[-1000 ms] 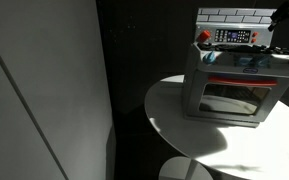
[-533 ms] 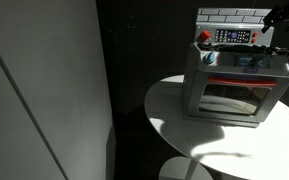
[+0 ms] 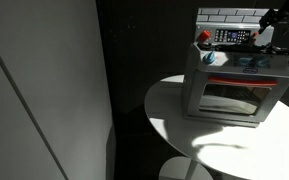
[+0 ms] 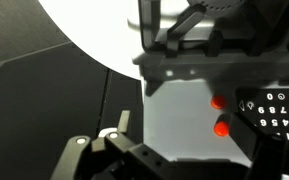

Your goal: Push the top orange button on the right side of the stoves button display

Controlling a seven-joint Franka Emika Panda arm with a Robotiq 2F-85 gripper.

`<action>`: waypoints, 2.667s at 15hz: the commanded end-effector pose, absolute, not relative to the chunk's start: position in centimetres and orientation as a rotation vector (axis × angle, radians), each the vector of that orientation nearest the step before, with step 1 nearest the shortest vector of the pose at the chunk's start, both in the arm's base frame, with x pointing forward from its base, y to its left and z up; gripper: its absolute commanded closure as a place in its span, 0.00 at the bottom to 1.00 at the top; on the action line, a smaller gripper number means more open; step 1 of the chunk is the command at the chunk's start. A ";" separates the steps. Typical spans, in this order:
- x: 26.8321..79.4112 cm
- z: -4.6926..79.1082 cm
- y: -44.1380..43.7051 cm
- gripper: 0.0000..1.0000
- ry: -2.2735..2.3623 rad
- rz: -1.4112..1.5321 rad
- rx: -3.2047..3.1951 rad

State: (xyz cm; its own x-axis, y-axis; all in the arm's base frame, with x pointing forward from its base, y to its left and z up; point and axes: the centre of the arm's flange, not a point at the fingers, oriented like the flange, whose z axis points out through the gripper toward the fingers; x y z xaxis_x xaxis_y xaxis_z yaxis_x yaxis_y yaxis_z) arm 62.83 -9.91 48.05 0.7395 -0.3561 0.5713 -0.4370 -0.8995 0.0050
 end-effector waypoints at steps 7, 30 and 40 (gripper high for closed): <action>65.0 48.0 -9.9 0.00 -0.708 0.886 2.763; 65.9 47.2 -11.0 0.00 -0.716 0.910 2.751; 64.8 47.8 -10.4 0.00 -0.698 0.877 2.784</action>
State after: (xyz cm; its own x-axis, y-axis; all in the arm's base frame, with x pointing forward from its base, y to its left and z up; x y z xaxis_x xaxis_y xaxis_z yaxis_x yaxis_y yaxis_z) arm 64.82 -10.50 47.07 0.7127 -0.3887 0.5840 -0.4745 -0.8802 -0.0067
